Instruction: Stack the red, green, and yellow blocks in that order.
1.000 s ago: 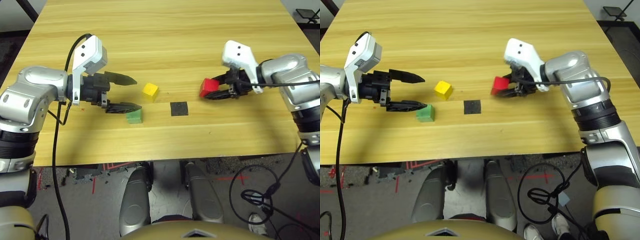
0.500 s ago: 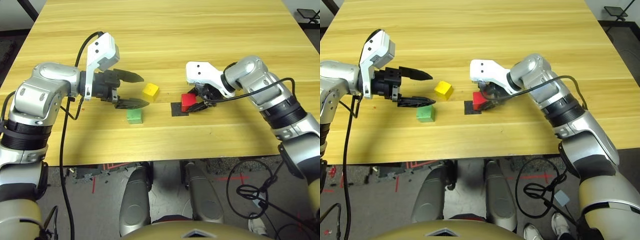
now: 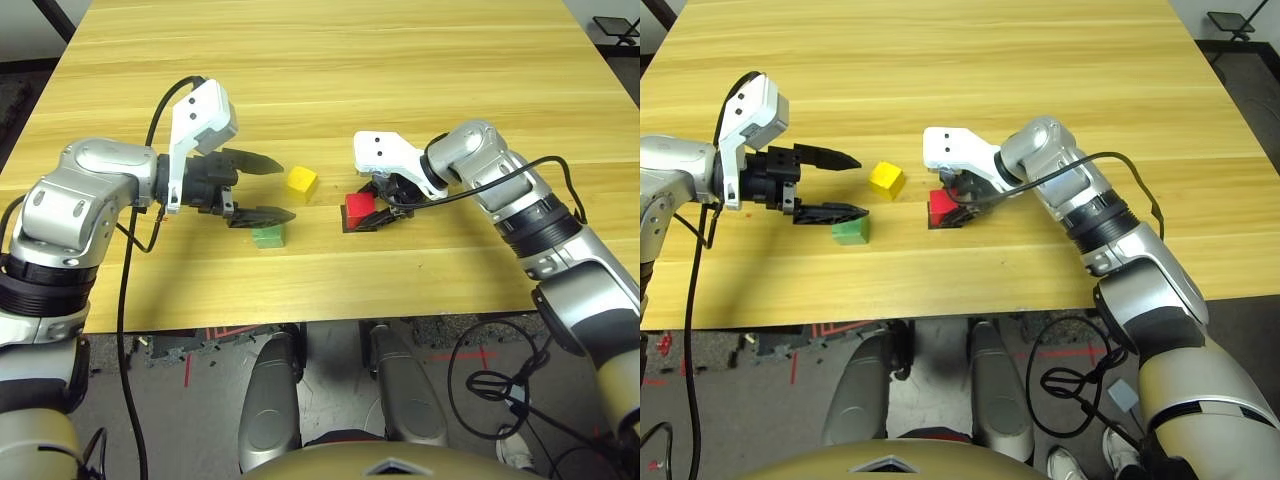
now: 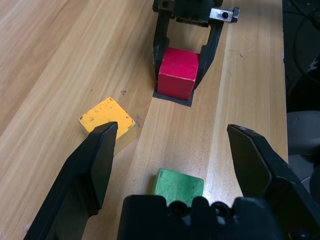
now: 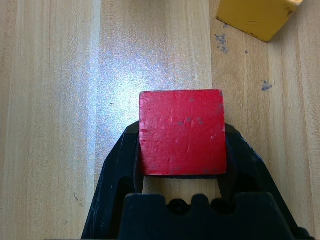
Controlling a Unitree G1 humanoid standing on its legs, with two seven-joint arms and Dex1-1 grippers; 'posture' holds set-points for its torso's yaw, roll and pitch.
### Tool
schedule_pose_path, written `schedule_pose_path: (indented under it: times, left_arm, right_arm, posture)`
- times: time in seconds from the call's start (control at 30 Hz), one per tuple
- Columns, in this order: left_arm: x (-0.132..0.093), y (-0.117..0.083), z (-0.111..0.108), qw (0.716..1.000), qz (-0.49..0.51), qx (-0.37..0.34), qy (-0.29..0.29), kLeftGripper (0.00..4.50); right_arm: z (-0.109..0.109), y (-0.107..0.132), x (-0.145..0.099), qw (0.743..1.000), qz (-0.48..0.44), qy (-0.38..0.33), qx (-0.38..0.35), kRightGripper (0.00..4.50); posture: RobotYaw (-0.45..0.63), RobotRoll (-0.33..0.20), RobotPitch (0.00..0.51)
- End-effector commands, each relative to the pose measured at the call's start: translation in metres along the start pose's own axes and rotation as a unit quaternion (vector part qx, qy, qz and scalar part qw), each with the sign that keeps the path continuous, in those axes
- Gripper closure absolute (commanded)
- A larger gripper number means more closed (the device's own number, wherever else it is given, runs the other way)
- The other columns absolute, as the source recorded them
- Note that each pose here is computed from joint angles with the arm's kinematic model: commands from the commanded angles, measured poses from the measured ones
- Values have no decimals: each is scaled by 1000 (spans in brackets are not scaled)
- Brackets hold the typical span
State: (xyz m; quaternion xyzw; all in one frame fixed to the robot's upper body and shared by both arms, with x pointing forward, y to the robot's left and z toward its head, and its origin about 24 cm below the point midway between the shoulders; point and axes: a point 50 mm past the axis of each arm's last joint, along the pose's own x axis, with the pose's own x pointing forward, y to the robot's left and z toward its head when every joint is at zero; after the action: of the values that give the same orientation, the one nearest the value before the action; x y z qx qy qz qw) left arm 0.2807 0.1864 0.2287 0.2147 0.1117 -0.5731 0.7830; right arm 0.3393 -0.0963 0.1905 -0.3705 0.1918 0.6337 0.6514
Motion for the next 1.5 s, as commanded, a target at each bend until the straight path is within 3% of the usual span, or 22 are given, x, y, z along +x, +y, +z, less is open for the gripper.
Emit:
schedule_pose_path:
  times: [0.03,0.07,0.17,0.3,0.47,0.67,0.9,1.27,1.37,1.5]
  left_arm:
    - [-4,-4,-1,1000,0,0,4,0]
    - [-4,-4,-1,1000,0,-1,4,0]
    - [-6,-4,-2,1000,-3,2,10,0]
    - [-9,-8,-2,998,-28,19,49,0]
    - [-11,-10,-7,993,-50,42,100,0]
    - [-7,-2,-18,989,-33,63,128,0]
    - [2,0,-35,987,-35,64,145,0]
    - [12,-4,-59,985,-44,42,161,0]
    - [15,-5,-64,985,-41,40,163,622]
    - [22,-7,-61,987,-35,43,148,2063]
  right_arm:
    - [-6,4,3,1000,14,4,3,2424]
    - [-7,4,3,1000,15,4,3,2424]
    - [-7,6,1,999,21,-24,12,1455]
    - [-2,0,-18,994,14,-104,21,58]
    - [-3,-3,-64,987,8,-163,1,18]
    - [-23,14,-102,990,11,-143,7,18]
    - [-22,24,-117,989,-1,-146,12,18]
    - [-20,30,-119,987,-26,-157,31,18]
    - [-21,31,-120,986,-31,-158,36,0]
    - [-23,30,-120,986,-39,-157,40,0]
  posture:
    - [326,-79,266]
    - [323,-78,265]
    - [313,-74,263]
    - [300,-69,259]
    - [261,-55,246]
    - [205,-47,239]
    - [155,-41,242]
    - [118,-36,254]
    - [117,-34,255]
    - [119,-33,253]
